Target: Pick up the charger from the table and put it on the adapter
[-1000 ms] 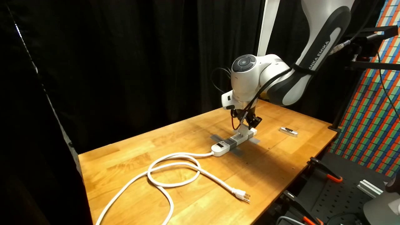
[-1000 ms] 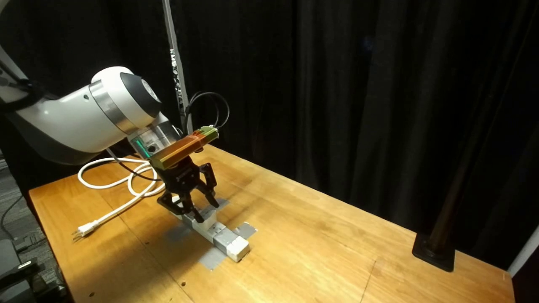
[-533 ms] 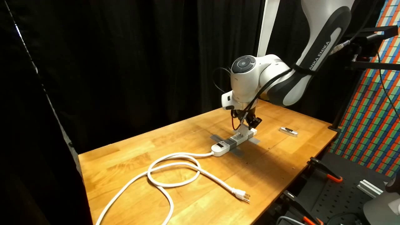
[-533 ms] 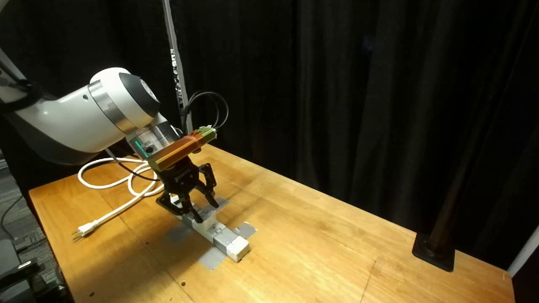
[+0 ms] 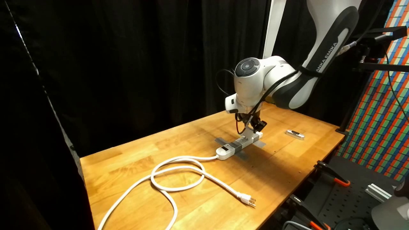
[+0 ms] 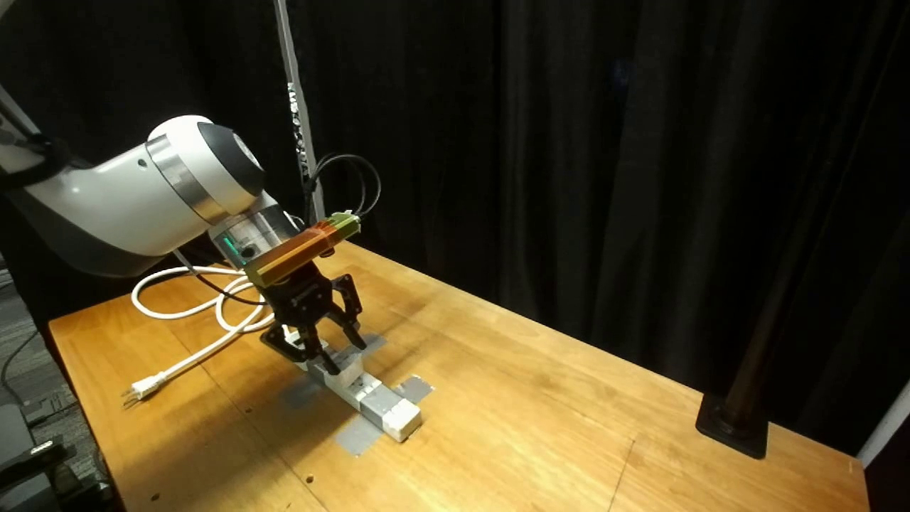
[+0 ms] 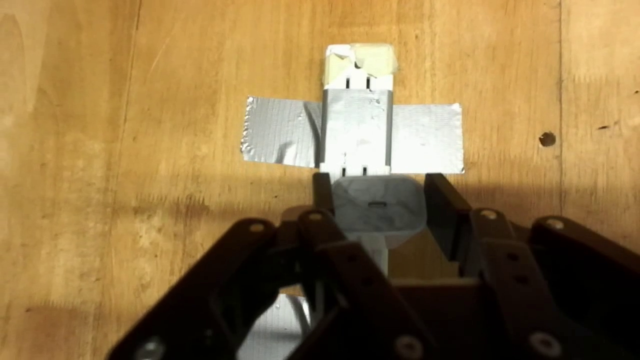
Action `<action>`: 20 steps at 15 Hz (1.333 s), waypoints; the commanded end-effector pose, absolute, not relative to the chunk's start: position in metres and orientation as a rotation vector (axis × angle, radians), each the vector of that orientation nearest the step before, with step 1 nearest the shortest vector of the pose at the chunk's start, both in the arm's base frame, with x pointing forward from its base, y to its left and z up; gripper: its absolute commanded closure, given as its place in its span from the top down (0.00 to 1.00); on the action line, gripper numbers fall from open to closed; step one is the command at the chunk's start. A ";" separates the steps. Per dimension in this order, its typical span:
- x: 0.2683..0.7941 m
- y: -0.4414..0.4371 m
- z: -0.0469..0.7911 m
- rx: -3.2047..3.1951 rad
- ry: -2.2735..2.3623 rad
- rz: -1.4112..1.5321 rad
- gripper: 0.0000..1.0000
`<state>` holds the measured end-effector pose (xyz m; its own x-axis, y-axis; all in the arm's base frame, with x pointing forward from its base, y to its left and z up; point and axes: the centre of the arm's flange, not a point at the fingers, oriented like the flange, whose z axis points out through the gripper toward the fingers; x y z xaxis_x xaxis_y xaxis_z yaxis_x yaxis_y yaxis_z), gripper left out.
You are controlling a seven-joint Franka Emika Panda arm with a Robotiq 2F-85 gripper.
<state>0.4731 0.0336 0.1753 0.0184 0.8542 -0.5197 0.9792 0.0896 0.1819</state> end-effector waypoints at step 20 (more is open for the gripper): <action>0.496 0.045 0.183 1.739 1.751 -0.502 0.23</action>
<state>0.4908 0.0440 0.1831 0.0578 0.7807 -0.6223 0.9786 0.0790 0.1900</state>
